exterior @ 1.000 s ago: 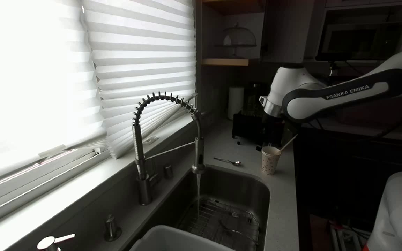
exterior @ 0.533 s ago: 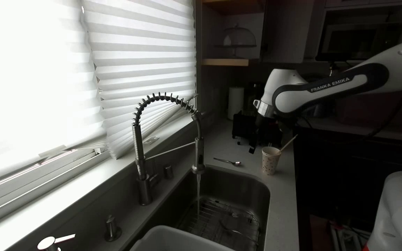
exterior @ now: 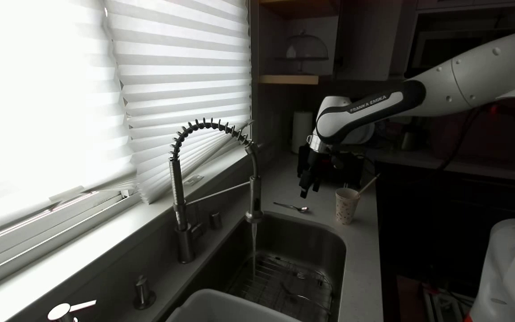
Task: Place the silver spoon under the running faucet then put it back on the counter.
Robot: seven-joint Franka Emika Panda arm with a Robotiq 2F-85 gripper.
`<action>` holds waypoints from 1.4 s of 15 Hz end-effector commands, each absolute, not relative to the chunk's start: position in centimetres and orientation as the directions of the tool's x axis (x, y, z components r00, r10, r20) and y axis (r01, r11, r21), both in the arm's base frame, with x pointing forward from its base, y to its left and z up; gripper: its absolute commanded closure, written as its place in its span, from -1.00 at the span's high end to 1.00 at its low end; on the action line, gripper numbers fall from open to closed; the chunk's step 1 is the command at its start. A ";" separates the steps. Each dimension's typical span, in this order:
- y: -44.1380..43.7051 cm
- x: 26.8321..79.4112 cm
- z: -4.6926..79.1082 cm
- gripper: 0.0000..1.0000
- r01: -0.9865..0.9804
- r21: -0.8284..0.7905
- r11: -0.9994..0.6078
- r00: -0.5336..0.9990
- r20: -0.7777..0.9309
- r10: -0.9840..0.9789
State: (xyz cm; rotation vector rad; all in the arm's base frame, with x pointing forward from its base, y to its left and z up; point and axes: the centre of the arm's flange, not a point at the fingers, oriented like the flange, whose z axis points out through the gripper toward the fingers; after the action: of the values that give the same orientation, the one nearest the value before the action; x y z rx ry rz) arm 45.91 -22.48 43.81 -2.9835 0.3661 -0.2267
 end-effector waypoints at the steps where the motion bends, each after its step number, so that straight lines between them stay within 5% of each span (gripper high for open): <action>1: -24.8 50.3 43.7 1.00 -0.254 -0.158 -0.954 0.958 0.092 -0.270; 9: -27.7 55.5 42.7 1.00 -0.239 -0.129 -0.962 0.969 0.034 -0.245; 16: -26.8 54.8 42.4 1.00 -0.244 -0.106 -0.964 0.967 0.047 -0.250; 21: -27.6 56.1 40.6 1.00 -0.287 0.032 -0.958 0.957 0.044 -0.285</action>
State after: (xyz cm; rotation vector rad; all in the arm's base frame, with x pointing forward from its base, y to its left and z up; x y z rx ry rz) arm 55.29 -27.04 41.99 -3.0982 0.4210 -0.0835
